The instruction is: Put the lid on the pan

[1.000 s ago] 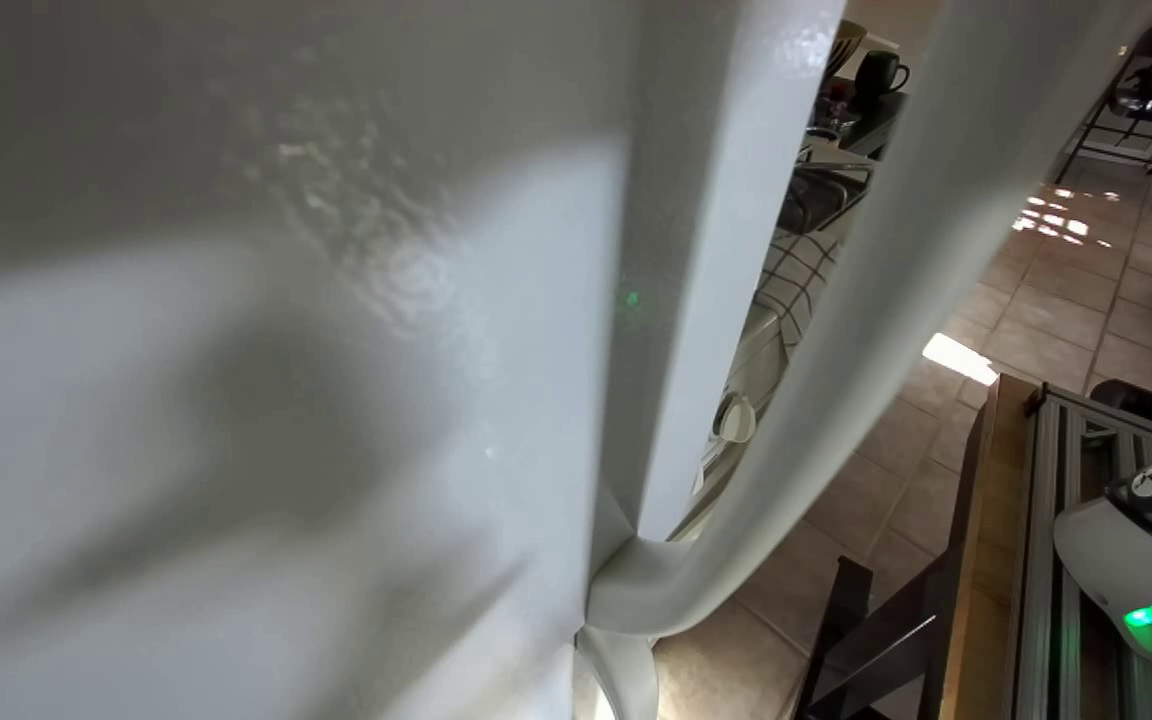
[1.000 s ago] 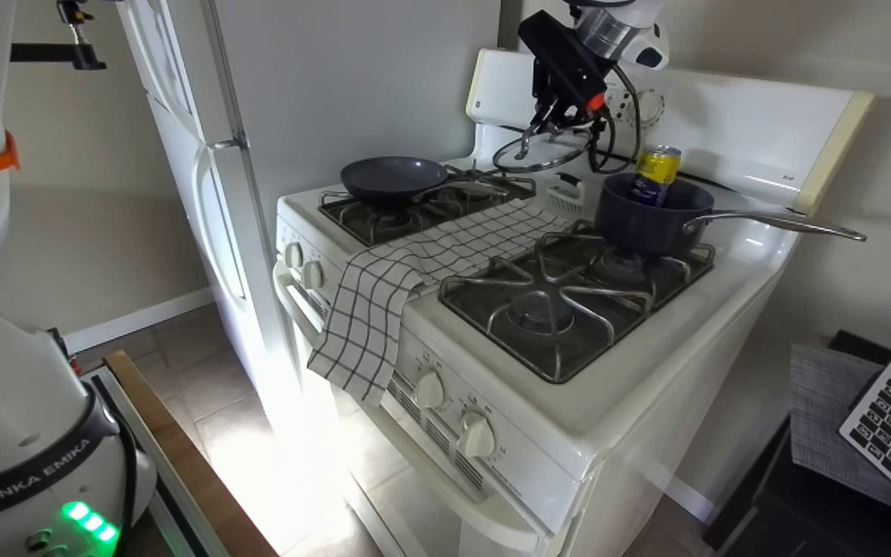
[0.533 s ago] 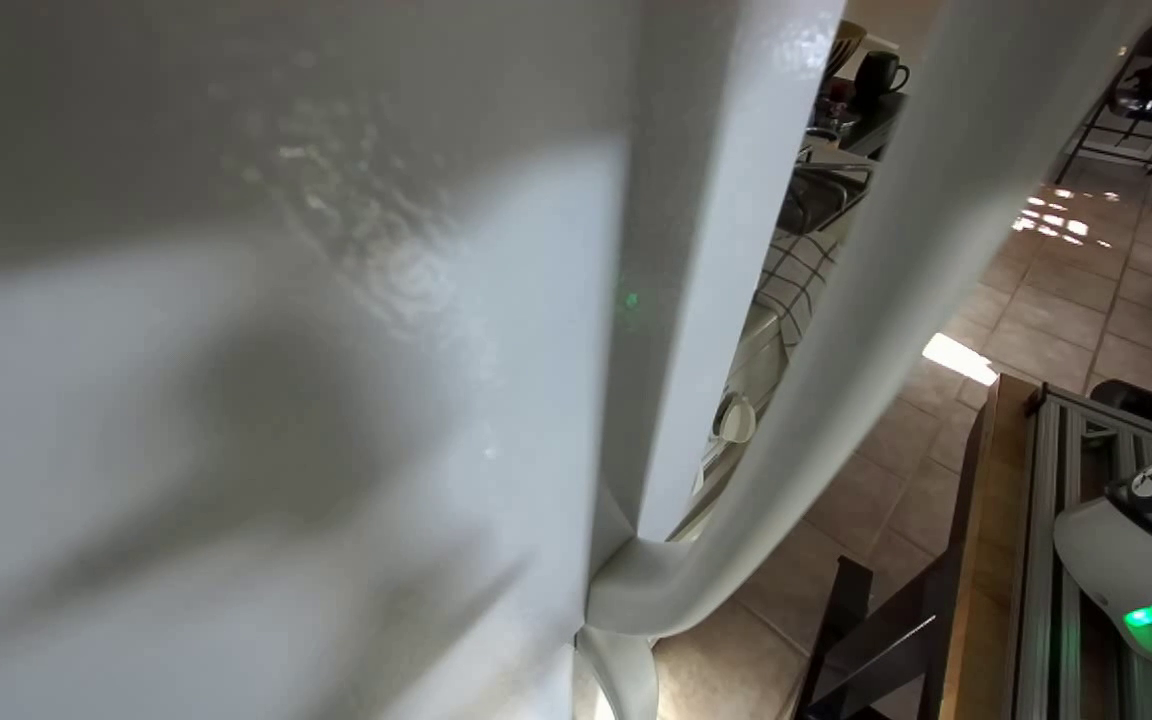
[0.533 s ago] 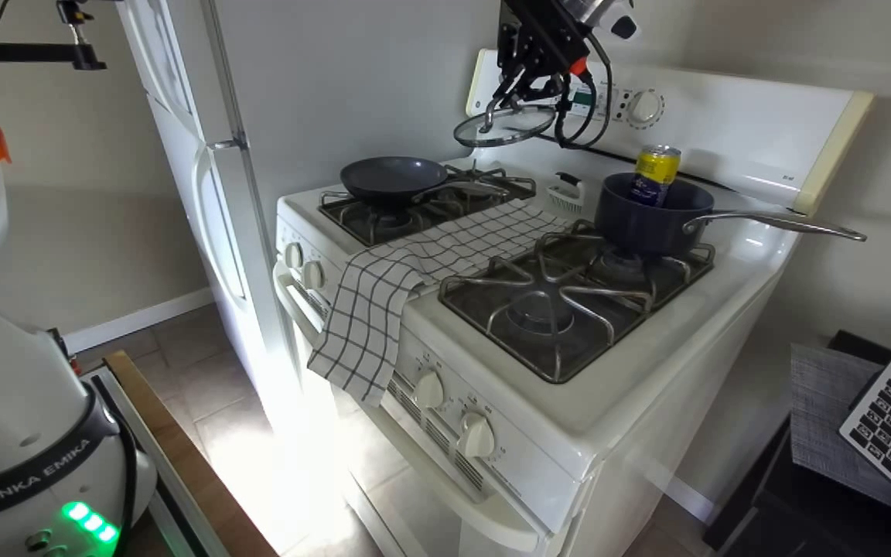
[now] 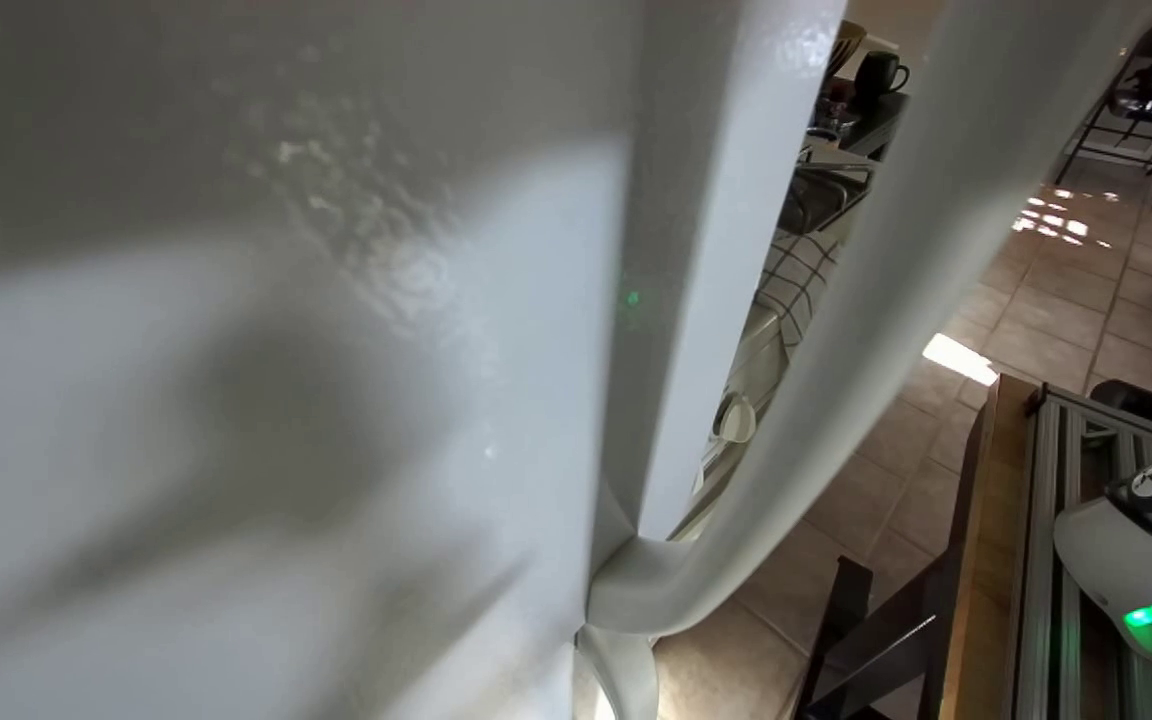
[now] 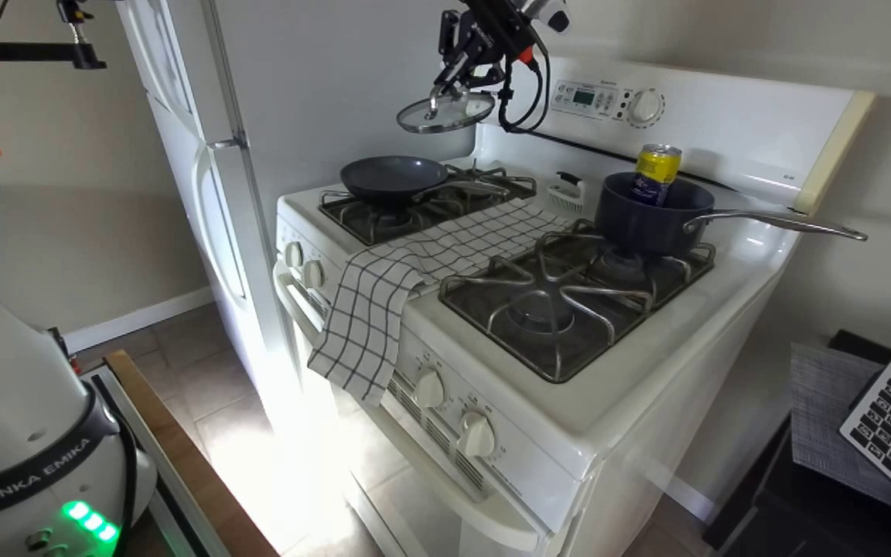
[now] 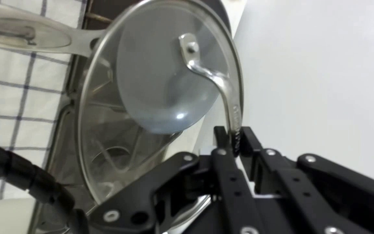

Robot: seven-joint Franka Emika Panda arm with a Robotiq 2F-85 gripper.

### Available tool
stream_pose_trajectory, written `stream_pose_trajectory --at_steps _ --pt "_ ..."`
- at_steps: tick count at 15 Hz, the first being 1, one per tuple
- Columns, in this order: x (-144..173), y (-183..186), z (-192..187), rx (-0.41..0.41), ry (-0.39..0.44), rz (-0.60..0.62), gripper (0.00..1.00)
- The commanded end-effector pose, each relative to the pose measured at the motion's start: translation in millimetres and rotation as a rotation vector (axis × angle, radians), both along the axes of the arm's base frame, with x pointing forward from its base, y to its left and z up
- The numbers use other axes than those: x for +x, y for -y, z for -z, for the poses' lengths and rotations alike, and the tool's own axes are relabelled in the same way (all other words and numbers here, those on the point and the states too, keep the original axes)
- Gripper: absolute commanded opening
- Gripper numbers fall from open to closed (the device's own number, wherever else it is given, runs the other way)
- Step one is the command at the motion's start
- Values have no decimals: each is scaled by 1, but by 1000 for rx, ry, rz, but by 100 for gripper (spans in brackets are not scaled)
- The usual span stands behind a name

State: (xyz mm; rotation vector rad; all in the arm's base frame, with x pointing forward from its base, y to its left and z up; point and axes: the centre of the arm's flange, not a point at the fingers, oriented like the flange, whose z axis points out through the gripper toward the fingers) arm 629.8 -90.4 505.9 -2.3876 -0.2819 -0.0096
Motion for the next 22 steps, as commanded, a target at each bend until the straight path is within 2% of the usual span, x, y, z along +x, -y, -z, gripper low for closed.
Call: stream_pose_trajectory --at_steps 1,2,6,7,13,15,17,18,19,20,21,22 --pt "-14 -27 5 61 -42 -115 4" --pt "-3 -22 6 21 -28 -72 15" --pt "-6 -28 9 32 -40 -107 15" --pt "-6 -27 9 32 -39 -106 4" --pt "20 -58 19 31 -44 -136 4" --pt "21 -64 17 -15 -38 -142 4" --pt "20 -62 11 -23 -22 -132 4" --pt "19 -61 9 -34 -17 -141 40" --pt "15 -60 6 -51 19 -167 41" --pt "16 -62 11 -11 -17 -155 46" --pt "16 -61 9 -14 -12 -156 30" --pt "16 -61 9 -14 -11 -156 37"
